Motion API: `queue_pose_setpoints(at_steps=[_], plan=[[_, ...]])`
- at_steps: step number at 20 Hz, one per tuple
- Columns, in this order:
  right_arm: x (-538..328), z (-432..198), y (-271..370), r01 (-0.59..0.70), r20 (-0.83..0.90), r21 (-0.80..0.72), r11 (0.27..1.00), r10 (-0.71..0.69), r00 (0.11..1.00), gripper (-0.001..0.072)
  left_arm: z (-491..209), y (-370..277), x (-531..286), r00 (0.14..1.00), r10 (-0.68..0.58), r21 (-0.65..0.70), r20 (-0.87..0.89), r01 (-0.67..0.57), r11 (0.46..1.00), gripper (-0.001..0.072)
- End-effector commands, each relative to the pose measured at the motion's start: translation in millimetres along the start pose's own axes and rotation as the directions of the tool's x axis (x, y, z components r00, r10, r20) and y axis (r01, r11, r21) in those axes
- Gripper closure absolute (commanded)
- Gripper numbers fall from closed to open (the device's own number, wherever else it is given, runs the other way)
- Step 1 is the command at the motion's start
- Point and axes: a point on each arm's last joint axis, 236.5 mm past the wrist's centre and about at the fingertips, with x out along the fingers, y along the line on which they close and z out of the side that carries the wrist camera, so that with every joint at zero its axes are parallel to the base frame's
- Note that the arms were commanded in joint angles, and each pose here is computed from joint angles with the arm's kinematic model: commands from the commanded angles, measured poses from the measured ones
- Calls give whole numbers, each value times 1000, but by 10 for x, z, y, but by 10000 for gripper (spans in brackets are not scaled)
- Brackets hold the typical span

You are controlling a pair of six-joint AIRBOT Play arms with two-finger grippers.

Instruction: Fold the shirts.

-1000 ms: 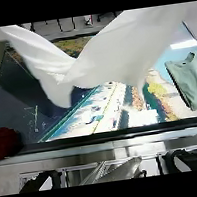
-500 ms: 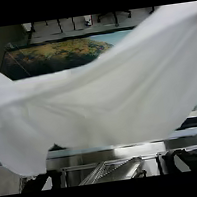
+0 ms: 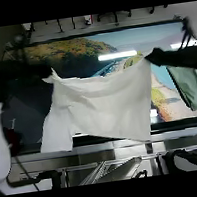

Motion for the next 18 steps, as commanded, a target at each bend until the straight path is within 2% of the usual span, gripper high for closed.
queue_pose_setpoints(at_steps=[1,5,6,7,8,9,11,13,15,18], plan=[[745,-403,-804,100,-93,130,986,-89,992,694,-522,180,1283,973,-41,-42,-228,32,999,687],[906,-373,-881,106,-109,127,986,-92,990,693,-426,220,1479,960,-65,-73,-272,47,996,686],[880,-310,-840,95,-103,121,988,-83,991,681,-363,261,1368,959,-68,-73,-274,49,996,595],[817,-253,-785,79,-106,112,991,-67,992,589,-304,275,1246,959,-70,-69,-276,53,996,249],[711,-201,-715,60,-119,96,994,-49,992,397,-241,318,1064,959,-68,-75,-274,50,996,14],[563,-160,-659,45,-141,72,996,-34,989,366,-216,408,858,959,-63,-85,-275,41,996,18],[172,-123,-675,47,-183,33,998,-41,982,366,-232,699,372,965,-41,-106,-259,14,994,17],[-264,-245,-843,105,-252,12,994,-99,963,366,-475,1063,-59,960,-36,-174,-277,-13,985,18],[-626,-524,-1081,191,-304,38,981,-171,937,367,-878,1243,-337,942,-140,-304,-304,43,952,18],[-889,-987,-1263,242,-321,128,962,-191,928,367,-1420,1391,-403,908,-301,-470,-291,138,872,18]])
